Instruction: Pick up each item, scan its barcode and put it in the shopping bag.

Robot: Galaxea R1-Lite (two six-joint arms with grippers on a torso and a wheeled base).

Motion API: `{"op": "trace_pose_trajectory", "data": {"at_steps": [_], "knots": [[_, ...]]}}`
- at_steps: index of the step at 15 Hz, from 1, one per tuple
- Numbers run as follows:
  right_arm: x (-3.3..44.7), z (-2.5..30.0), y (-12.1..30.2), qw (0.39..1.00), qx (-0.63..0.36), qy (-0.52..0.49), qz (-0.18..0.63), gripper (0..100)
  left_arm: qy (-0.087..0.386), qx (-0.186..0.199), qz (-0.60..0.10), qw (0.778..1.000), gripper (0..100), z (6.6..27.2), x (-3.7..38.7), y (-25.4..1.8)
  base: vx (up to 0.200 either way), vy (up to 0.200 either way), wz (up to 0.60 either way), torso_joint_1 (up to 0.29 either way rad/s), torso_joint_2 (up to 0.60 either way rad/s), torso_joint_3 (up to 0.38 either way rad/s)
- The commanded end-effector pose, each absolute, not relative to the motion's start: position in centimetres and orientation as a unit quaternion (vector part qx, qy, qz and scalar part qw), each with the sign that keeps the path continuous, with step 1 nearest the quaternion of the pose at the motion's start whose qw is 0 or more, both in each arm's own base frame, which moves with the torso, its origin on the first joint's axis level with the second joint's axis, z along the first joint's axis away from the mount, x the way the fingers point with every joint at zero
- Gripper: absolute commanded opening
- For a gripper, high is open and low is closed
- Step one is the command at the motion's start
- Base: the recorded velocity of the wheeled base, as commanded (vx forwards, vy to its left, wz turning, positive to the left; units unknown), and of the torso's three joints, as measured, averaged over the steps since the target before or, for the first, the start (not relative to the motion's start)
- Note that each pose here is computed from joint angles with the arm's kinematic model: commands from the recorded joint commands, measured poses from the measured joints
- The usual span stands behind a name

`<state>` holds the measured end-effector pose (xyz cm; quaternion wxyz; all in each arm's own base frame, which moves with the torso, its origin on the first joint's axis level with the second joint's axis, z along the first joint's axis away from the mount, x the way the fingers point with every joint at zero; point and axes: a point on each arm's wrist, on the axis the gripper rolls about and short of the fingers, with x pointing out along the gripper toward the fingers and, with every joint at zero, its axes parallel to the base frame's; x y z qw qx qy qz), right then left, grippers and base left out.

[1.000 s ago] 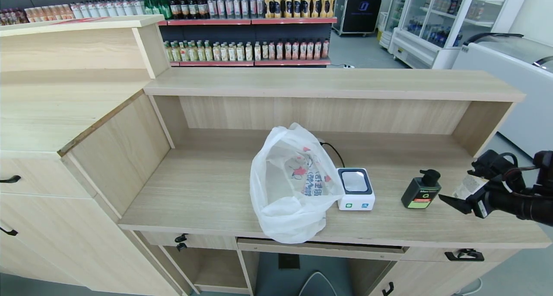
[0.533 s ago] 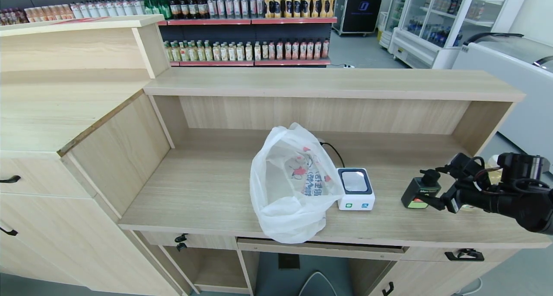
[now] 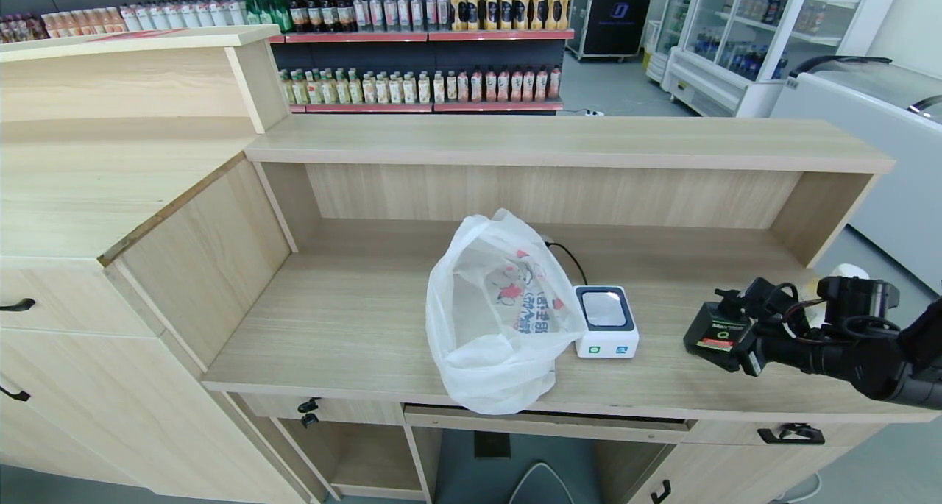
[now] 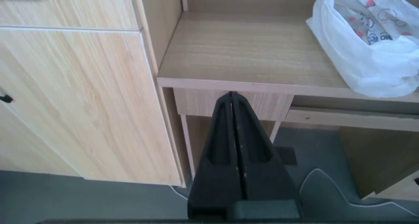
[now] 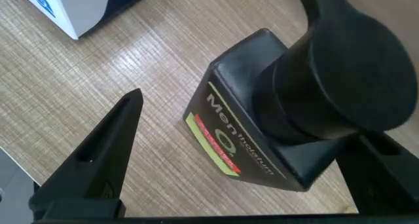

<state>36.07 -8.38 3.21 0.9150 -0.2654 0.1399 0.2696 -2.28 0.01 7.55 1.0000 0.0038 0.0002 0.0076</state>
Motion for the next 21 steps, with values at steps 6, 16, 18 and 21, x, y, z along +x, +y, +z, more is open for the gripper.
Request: {"op": "trace_pose_trajectory", "data": {"at_steps": [6,16,18,21], "knots": [[37.0,1.3,-7.1,0.907,-0.245,0.141,0.312,100,0.000,0.004,0.008,1.000,0,7.5,-2.3,0.0,0.000,0.000,0.00,0.000,0.00,0.000],[36.9,8.5,-7.2,0.914,-0.272,0.055,0.295,0,0.000,0.005,0.008,1.000,0,7.5,-2.3,0.0,0.000,0.000,0.00,0.000,0.00,0.000],[34.7,14.7,-6.7,0.910,-0.314,-0.012,0.270,0,0.000,0.004,0.008,1.000,0,7.5,-2.3,0.0,0.000,0.000,0.00,0.000,0.00,0.000],[27.1,22.0,-5.2,0.882,-0.410,-0.099,0.210,0,0.000,0.004,0.008,1.000,0,7.5,-2.3,0.0,0.000,0.000,0.00,0.000,0.00,0.000]]}}
